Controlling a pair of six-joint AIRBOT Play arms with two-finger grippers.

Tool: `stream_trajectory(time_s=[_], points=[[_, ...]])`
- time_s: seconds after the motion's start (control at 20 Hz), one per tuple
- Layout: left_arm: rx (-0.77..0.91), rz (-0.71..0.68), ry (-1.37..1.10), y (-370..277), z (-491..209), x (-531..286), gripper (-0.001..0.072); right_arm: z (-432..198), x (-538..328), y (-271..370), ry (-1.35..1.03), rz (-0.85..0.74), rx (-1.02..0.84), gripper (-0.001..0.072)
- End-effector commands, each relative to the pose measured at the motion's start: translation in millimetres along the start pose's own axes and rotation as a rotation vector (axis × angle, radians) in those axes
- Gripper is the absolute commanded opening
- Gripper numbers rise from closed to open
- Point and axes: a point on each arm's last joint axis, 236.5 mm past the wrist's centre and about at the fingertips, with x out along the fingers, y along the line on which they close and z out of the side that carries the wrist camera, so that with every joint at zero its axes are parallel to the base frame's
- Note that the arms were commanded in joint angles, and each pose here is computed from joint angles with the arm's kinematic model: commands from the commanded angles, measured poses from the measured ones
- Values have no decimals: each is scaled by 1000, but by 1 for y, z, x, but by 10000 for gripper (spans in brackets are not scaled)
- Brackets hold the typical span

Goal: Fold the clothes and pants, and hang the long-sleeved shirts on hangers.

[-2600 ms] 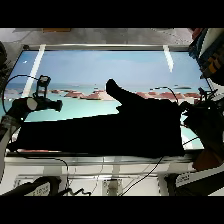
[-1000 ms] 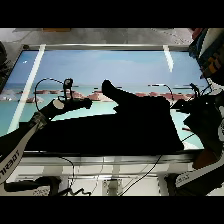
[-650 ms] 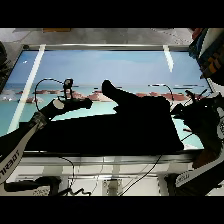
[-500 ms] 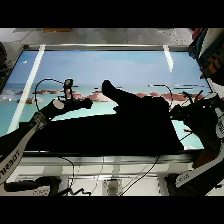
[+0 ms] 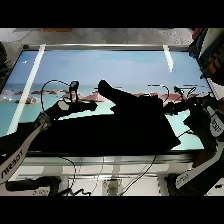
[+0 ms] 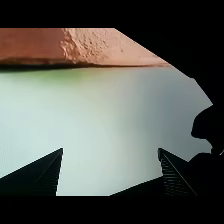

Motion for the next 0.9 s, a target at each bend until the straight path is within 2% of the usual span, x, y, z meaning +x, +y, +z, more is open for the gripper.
stream_trajectory(time_s=[0.0, 0.1, 0.4, 0.6, 0.65, 0.75, 0.85], points=[[-37, -19, -2, -7, -1, 4, 644, 6, -1, 15, -24, 45, -51, 25], [-46, -24, -8, -8, 5, 8, 560, 9, -8, 22, -38, 33, -69, 25], [15, -148, 42, -53, 36, 29, 547, 15, -32, 50, -82, -15, -146, 25], [59, -186, 36, -71, 48, 22, 547, 8, -35, 58, -59, -6, -134, 25], [99, -190, 14, -75, 55, 18, 525, 6, -35, 58, -51, -6, -134, 26], [123, -195, 15, -77, 55, 18, 417, 6, -35, 58, -49, -8, -125, 26], [117, -226, 105, -80, 30, 27, 420, 6, -35, 58, -49, -8, -112, 26]])
